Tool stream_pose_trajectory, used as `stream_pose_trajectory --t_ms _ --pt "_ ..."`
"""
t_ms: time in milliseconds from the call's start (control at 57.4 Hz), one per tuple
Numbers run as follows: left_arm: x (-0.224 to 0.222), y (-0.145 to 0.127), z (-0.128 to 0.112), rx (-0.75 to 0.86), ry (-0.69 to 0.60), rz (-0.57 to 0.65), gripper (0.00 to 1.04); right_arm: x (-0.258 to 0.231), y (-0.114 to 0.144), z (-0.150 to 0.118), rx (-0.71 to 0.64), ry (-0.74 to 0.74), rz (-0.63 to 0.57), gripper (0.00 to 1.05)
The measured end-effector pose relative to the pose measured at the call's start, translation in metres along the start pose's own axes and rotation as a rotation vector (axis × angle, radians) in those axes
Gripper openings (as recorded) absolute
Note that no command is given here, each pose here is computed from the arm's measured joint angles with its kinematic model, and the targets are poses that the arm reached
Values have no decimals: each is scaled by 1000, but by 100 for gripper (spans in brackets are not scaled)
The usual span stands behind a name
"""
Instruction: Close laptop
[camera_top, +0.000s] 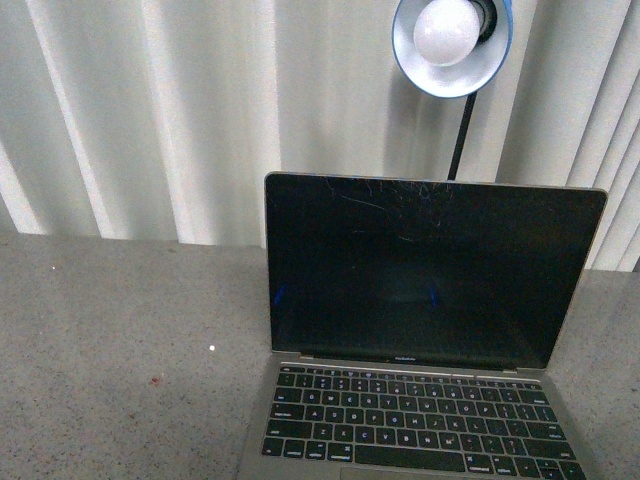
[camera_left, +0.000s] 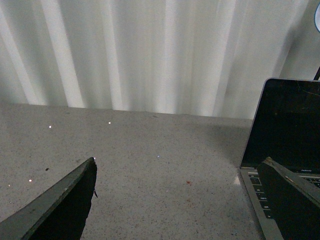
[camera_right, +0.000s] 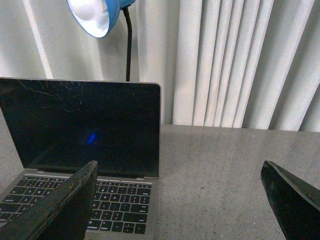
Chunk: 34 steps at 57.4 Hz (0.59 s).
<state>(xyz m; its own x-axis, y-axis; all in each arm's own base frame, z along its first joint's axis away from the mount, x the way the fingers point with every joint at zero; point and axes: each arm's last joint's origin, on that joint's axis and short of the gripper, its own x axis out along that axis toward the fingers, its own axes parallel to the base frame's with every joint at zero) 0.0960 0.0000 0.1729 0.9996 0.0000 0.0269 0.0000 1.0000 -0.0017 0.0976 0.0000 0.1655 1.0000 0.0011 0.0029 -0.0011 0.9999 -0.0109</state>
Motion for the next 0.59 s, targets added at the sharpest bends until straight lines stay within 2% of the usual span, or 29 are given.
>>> stream_pose_trajectory --t_ms 592 --pt "0 0 0 0 0 0 98 0 0 0 0 0 0 97"
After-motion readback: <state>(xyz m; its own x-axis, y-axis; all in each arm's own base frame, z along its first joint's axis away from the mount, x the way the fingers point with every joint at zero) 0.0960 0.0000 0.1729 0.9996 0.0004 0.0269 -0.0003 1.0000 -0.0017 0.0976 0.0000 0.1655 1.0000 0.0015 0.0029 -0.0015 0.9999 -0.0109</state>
